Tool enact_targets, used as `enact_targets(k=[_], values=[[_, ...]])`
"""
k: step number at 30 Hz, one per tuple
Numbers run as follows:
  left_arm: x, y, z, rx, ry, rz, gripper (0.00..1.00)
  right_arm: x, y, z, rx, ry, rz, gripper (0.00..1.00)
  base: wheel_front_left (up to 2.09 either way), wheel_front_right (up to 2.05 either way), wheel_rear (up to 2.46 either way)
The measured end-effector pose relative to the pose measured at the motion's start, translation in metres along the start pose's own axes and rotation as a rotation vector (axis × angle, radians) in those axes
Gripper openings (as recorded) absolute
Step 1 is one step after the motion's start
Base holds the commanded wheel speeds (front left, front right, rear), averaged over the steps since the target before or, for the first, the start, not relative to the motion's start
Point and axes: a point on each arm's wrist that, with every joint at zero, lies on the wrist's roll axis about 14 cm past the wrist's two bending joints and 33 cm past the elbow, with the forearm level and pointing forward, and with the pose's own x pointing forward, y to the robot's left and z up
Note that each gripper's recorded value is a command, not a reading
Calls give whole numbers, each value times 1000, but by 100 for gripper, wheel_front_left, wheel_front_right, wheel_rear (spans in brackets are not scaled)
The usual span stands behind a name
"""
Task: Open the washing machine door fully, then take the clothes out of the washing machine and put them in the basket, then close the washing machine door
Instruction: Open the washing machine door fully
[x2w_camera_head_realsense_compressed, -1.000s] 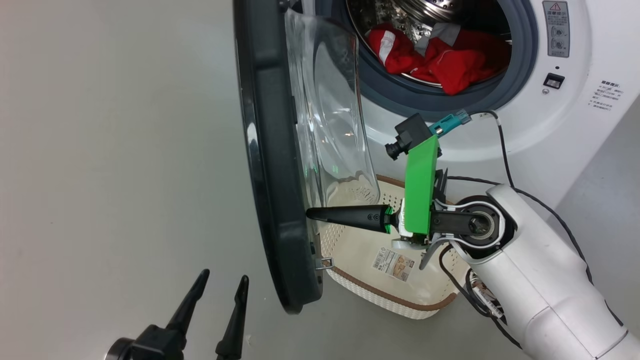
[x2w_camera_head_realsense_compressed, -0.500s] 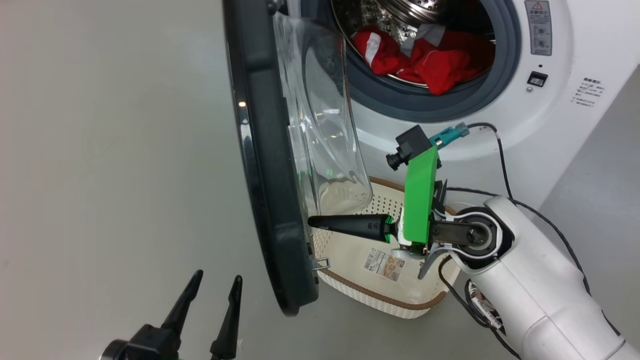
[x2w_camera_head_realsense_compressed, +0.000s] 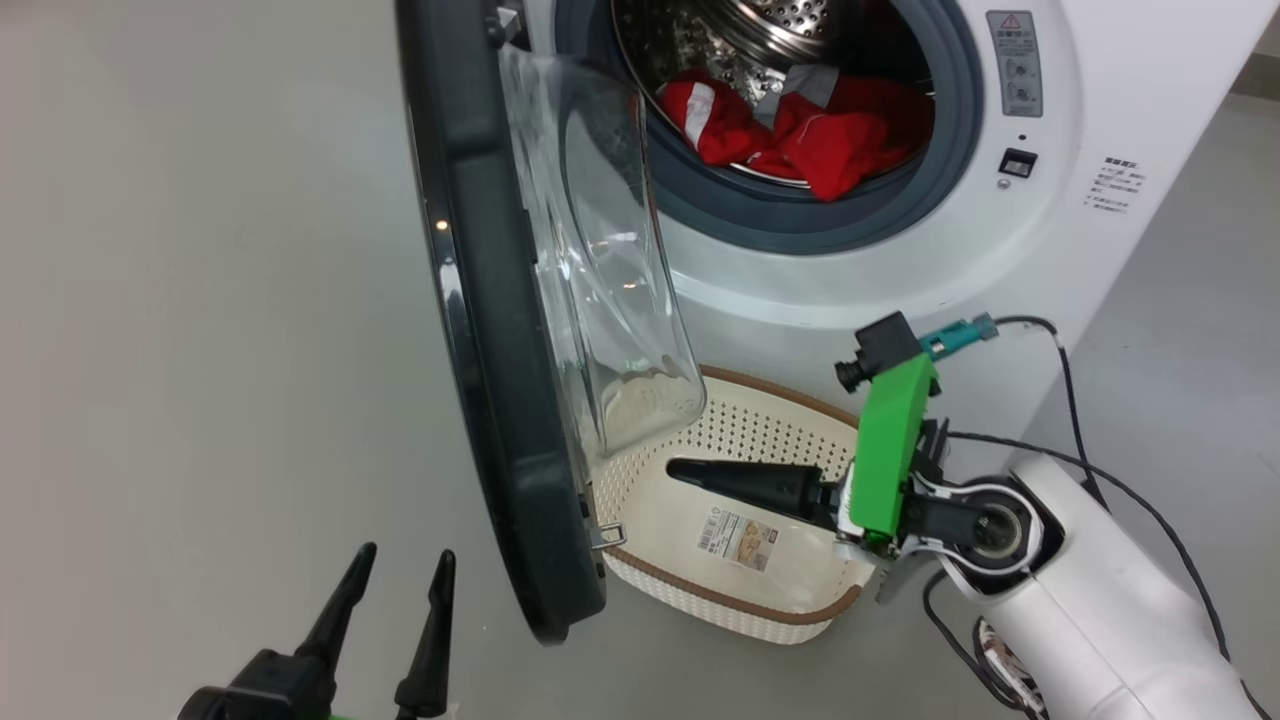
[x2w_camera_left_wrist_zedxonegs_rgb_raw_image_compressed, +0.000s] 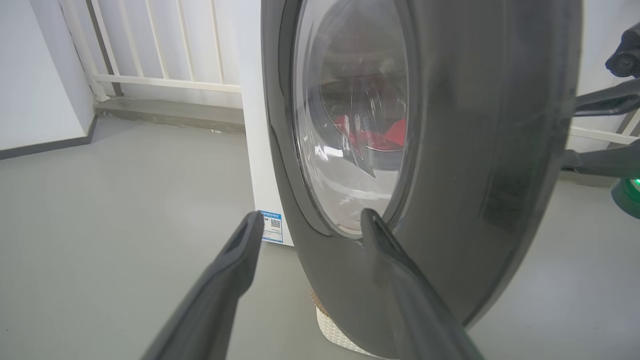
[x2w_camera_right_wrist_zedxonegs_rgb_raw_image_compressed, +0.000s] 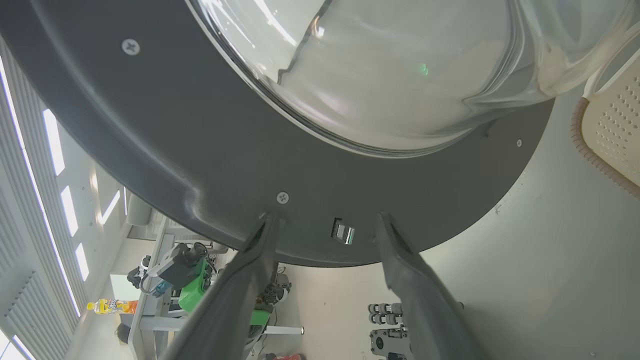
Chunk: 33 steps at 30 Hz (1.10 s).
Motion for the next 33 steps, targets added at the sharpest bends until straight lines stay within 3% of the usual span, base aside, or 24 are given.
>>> enact_targets(k=[16, 26, 33], values=[[7, -2, 3, -2, -15, -15, 100, -62, -69, -10, 97, -203, -187, 100, 0, 0, 0], [7, -6, -4, -8, 5, -30, 100, -102, -115, -18, 34, -315, -385, 100, 0, 0, 0], [8, -8, -3, -10, 2, -38, 100, -130, -133, -7, -87, -438, -503, 100, 0, 0, 0]])
